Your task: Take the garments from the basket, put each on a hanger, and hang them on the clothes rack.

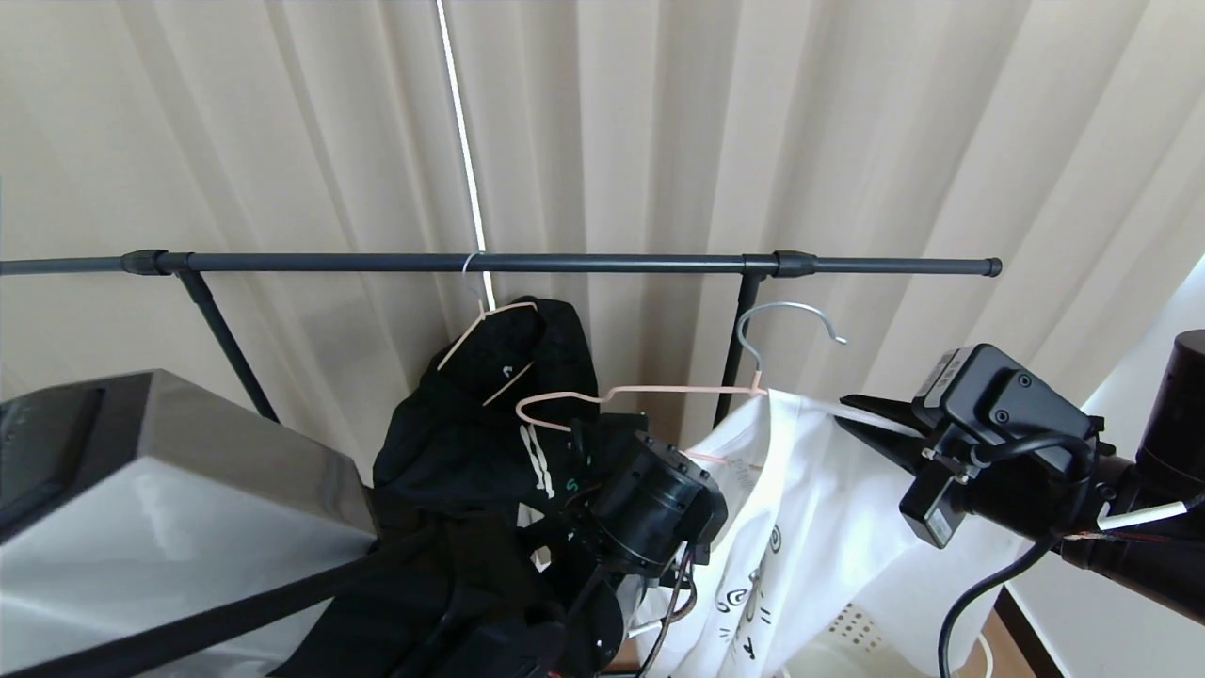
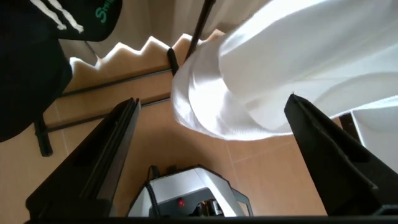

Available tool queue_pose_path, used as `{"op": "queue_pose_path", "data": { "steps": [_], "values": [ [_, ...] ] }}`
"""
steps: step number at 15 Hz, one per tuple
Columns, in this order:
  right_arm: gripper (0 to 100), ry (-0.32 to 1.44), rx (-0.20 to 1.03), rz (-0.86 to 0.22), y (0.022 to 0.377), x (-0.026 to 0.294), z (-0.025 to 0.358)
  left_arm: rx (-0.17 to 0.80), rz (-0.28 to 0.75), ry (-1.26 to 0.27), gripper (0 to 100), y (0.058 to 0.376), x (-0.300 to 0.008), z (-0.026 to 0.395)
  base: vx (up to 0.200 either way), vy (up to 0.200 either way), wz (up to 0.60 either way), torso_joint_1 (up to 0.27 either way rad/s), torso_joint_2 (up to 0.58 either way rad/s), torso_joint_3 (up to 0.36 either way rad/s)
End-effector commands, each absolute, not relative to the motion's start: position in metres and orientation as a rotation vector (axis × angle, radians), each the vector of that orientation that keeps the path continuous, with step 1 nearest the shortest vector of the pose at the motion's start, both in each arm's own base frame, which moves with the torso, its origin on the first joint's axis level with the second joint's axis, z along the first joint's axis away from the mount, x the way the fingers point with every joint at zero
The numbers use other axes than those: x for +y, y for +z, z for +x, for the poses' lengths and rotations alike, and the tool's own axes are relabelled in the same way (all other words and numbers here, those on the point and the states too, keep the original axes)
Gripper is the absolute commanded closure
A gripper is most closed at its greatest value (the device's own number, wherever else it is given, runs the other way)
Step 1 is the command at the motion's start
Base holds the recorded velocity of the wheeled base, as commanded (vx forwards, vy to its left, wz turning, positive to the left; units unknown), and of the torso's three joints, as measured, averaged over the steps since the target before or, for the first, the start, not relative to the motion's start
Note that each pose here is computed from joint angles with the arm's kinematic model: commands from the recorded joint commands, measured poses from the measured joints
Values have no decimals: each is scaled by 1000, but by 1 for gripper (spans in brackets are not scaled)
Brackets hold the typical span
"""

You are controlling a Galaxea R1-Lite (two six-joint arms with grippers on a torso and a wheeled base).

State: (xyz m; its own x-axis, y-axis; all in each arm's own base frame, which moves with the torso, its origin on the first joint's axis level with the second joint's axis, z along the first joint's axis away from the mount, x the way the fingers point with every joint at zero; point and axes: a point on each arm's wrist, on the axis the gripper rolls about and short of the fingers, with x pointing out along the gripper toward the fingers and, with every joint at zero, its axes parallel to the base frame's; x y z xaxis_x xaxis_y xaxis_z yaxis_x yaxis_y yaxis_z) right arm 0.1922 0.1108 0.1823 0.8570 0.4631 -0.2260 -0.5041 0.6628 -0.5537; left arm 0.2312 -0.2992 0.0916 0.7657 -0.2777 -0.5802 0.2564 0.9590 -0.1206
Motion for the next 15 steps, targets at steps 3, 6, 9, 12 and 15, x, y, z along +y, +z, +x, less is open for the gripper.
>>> {"op": "queue_pose_path", "data": {
  "steps": [3, 6, 9, 12, 15],
  "values": [
    [100, 546, 60, -645, 184, 110, 191, 642, -15, -270, 0, 80, -305, 236, 0, 0, 0, 0, 0, 0],
    [100, 544, 54, -643, 185, 109, 190, 653, 17, -247, 0, 73, -302, 233, 0, 0, 0, 0, 0, 0],
    [100, 536, 38, -638, 189, 107, 187, 696, 70, -230, 0, 59, -291, 225, 0, 0, 0, 0, 0, 0],
    [100, 531, 33, -635, 191, 106, 187, 696, 106, -190, 0, 53, -285, 222, 0, 0, 0, 0, 0, 0],
    [100, 529, 32, -635, 191, 106, 186, 694, 102, -184, 0, 54, -281, 221, 0, 0, 0, 0, 0, 0]
  ]
}}
